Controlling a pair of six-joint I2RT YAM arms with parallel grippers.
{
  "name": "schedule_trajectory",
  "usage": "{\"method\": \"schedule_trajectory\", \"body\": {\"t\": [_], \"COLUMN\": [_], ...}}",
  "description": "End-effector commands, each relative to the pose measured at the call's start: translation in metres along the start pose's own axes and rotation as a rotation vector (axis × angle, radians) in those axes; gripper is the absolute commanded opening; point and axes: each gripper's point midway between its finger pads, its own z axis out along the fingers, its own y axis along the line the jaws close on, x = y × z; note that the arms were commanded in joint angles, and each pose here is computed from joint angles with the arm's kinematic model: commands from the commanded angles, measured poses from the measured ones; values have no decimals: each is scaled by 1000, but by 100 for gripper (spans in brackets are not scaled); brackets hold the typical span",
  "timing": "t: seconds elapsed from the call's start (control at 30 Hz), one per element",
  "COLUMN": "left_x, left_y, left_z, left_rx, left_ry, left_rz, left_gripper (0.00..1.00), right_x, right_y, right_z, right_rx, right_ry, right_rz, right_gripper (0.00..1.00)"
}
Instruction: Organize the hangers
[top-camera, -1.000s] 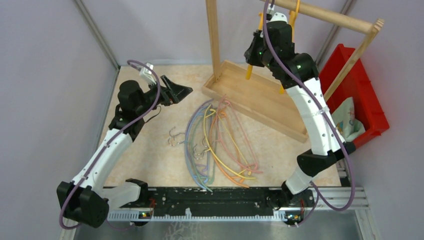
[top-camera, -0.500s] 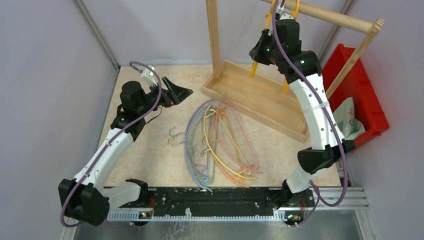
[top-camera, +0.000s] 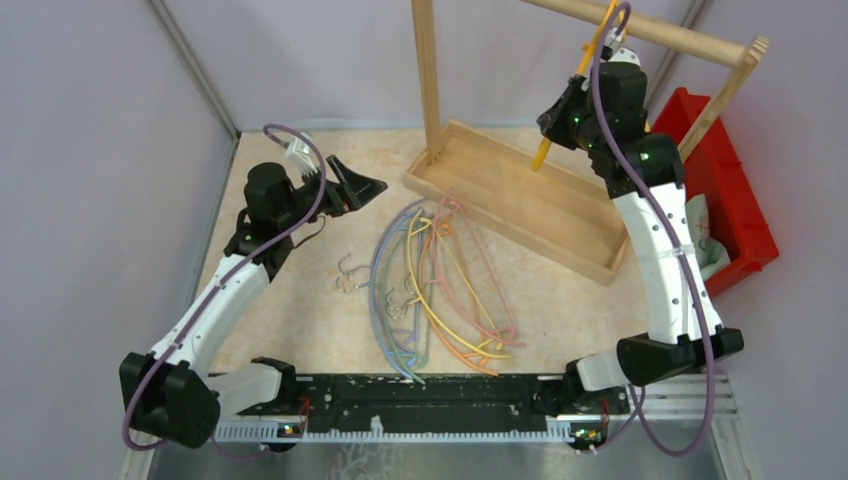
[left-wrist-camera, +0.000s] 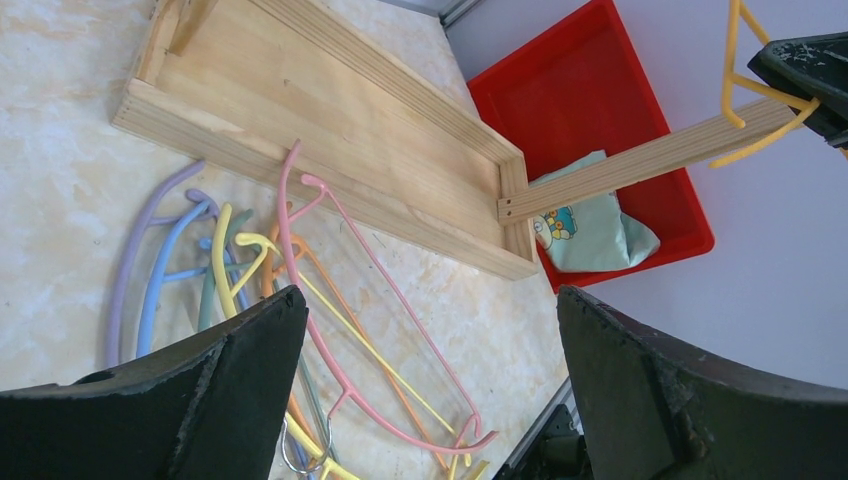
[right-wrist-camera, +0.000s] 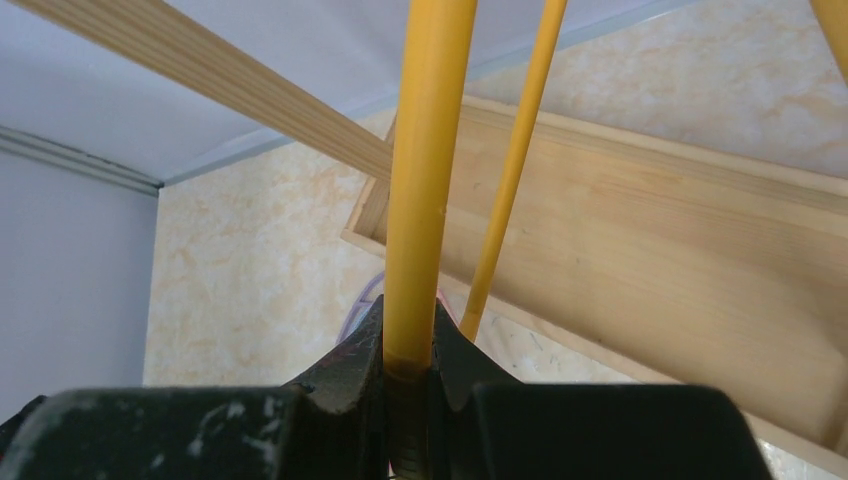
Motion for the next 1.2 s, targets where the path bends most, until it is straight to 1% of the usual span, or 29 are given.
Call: {"method": "schedule_trajectory", "body": {"t": [0.0,0.37,0.67,0.93,1.17], "left_x": [0,8,11,14,15], "left_y": [-1,3,5,8,9], "left_z": [0,-6,-7,-7,-5], "left_rx": [17,-1,-9,-17,-13], "left_ry": [0,17,21,28,33], "left_rz": [-4,-13,-19,-27,-29], "left_gripper": [99,99,99,99,99], "right_x": [-15,-1,-2,6,7], "right_y": [-20,-64,-92,-117,-129], "right_z": [-20,-39,-55,-66,-75], "right_rx": [64,179,255,323,361], "right_ry": [-66,-52,-66,-61,-73], "right_rz": [40,24,14,22,29], "right_gripper": [0,0,0,0,0]}}
